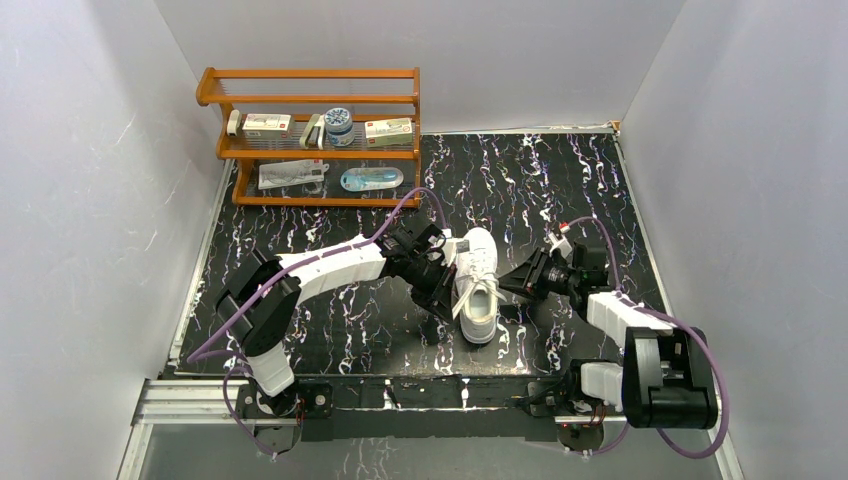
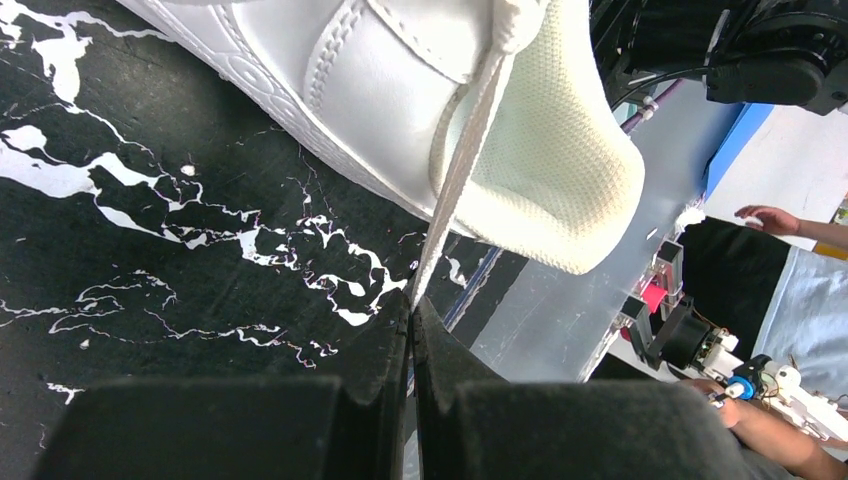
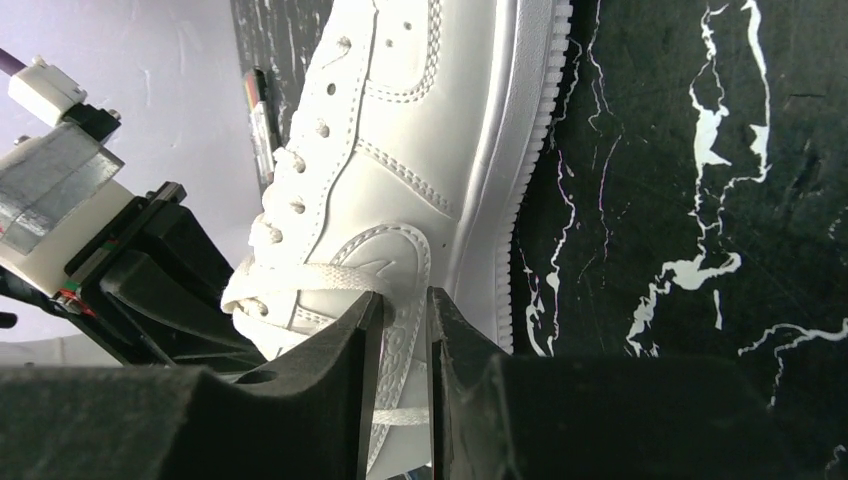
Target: Tie the shoes
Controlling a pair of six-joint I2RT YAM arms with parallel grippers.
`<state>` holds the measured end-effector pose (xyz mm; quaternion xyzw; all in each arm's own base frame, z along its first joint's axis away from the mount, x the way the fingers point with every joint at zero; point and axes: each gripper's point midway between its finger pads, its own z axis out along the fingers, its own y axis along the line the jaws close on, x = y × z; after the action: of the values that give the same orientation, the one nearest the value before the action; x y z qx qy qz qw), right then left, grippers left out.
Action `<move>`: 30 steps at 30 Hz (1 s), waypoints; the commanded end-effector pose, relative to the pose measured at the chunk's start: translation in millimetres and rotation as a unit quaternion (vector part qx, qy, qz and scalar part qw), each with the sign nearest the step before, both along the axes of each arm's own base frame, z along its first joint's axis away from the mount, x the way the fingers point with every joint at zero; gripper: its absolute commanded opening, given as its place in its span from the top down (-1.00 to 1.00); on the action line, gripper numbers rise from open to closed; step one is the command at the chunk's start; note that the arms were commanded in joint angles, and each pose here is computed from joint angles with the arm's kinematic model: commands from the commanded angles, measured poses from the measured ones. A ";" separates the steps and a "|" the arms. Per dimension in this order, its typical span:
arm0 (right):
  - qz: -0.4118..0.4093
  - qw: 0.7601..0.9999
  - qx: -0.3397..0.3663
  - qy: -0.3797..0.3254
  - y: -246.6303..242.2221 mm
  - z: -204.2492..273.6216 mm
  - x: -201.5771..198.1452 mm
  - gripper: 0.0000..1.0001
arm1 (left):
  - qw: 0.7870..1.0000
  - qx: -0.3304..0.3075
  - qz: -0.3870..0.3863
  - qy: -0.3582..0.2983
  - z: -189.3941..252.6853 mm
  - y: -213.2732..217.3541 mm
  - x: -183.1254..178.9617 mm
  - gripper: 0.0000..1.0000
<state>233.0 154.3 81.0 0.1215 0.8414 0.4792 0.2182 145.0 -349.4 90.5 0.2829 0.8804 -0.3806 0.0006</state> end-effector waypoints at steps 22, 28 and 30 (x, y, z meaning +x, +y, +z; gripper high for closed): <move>-0.050 0.980 -0.167 -0.097 -41.3 48.9 73.1 1.00 | 1.000 0.021 0.009 0.021 20.9 14.7 -14.1 1.00; -0.065 0.973 -0.199 -0.099 -51.7 51.8 88.4 1.00 | 0.999 0.042 0.023 0.007 14.3 19.9 -8.4 1.00; -0.070 0.972 -0.198 -0.102 -52.0 53.1 94.7 1.00 | 0.998 0.053 0.033 -0.003 11.1 21.9 -3.8 1.00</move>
<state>299.6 125.2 126.1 0.0780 0.8797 0.3552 0.3064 151.8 -346.0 96.4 0.2690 0.8922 -0.3623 0.0191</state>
